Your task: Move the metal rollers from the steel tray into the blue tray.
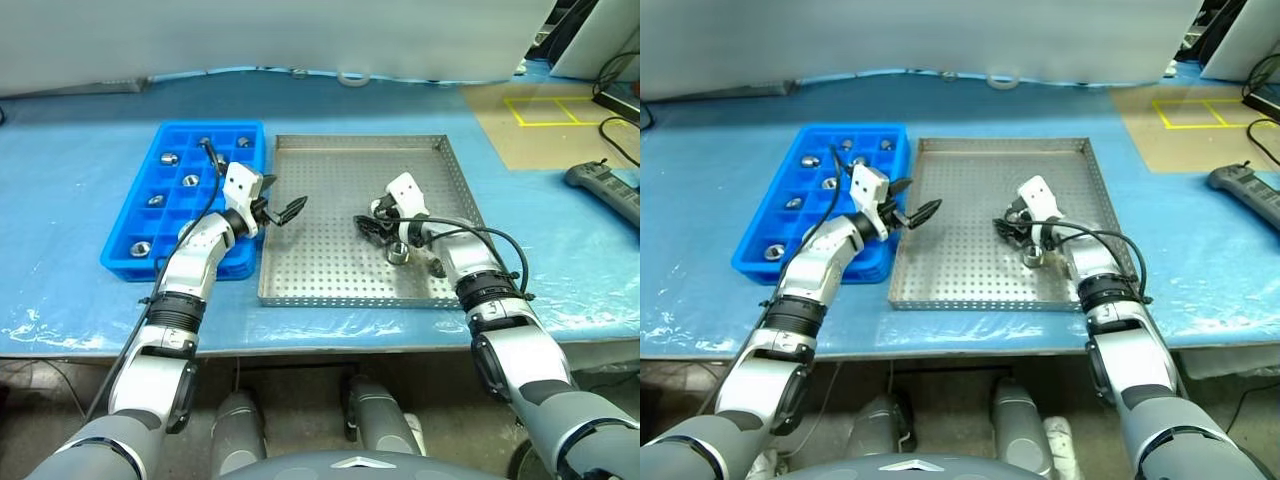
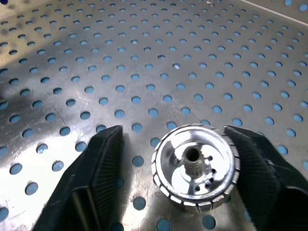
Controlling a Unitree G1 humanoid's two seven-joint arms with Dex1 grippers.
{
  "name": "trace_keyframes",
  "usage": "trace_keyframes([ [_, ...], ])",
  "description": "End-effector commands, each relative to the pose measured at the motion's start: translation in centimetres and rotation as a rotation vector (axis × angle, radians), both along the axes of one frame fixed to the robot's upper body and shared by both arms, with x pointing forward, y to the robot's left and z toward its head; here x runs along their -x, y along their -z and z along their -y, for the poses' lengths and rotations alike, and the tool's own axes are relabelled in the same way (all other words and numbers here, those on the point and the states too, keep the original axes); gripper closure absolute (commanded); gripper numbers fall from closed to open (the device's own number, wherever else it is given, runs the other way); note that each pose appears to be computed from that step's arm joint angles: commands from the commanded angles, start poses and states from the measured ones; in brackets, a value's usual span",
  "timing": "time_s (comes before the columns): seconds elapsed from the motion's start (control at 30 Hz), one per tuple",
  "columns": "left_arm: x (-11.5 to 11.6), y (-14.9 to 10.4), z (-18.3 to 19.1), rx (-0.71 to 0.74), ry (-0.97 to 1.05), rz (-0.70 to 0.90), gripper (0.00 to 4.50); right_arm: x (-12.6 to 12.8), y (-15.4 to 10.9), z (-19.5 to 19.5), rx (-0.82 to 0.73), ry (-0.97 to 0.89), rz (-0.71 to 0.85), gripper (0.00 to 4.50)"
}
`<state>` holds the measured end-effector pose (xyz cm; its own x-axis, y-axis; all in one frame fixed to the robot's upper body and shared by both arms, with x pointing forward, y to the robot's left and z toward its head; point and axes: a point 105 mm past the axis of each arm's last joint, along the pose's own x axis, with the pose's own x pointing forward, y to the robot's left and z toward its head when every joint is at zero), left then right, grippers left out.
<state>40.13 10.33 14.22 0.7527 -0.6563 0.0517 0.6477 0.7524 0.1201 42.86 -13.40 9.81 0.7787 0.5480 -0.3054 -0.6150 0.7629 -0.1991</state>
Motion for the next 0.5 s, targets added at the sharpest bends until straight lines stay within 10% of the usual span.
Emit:
trace_keyframes([
  [0.03,0.0,-1.6,-1.1,0.017,-0.046,0.059,0.0,-0.6,-2.6,-0.6,-0.074,-0.012,0.073,2.29],
  [0.1,-0.1,-2.1,-2.1,0.04,-0.094,0.073,0.0,-0.6,-3.7,-1.2,-0.134,-0.032,0.1,2.83],
  [0.5,2.8,-5.0,-15.8,0.248,-0.755,0.212,0.0,-0.2,-10.1,-12.7,-0.365,-0.341,0.184,2.83],
])
